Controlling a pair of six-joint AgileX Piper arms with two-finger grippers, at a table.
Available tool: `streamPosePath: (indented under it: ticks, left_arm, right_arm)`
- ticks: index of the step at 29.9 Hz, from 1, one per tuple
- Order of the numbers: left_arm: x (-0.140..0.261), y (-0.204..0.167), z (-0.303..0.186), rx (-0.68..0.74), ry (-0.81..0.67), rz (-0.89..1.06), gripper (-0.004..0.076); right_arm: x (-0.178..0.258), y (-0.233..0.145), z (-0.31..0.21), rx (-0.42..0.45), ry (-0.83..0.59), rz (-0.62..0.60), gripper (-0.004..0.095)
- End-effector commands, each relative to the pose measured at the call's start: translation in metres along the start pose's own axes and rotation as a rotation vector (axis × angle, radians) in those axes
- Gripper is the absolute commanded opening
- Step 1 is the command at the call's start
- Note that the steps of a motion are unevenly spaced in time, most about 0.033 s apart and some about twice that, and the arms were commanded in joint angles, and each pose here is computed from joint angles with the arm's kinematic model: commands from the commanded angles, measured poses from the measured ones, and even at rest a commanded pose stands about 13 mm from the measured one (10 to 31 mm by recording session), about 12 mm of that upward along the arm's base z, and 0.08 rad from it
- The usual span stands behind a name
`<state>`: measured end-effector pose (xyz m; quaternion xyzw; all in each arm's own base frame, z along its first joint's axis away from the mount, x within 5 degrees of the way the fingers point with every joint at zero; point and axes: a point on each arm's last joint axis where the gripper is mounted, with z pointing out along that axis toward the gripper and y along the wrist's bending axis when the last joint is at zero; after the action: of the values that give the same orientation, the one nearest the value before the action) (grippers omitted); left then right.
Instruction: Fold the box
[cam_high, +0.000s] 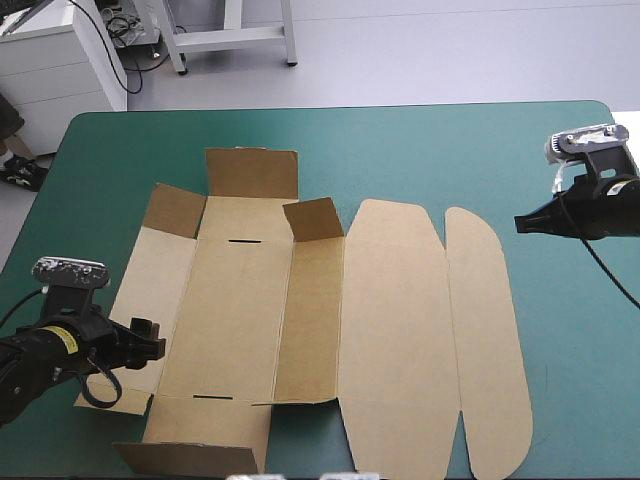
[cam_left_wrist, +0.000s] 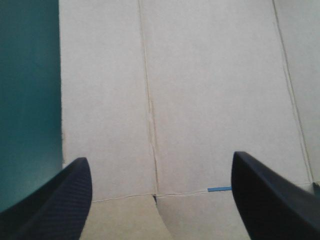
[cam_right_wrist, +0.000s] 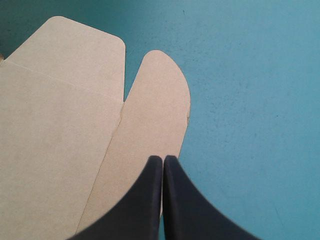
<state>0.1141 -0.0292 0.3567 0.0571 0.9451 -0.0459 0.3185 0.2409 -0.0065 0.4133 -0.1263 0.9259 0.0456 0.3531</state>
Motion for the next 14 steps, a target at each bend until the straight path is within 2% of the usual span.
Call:
streamPosePath:
  ticks: [1, 7, 14]
  left_arm:
    - [-0.013, 0.005, -0.010, -0.054, -0.084, -0.029, 0.0544]
    - [-0.030, 0.008, -0.005, -0.133, -0.025, -0.011, 0.0540]
    - [-0.065, 0.012, 0.032, -0.269, 0.073, 0.055, 0.0486]
  right_arm:
    - [-0.007, 0.002, -0.016, 0.021, -0.094, -0.011, -0.0015]
    - [-0.007, 0.002, -0.016, 0.021, -0.092, -0.013, -0.0015]
    - [-0.006, 0.002, -0.016, 0.020, -0.090, -0.013, -0.0015]
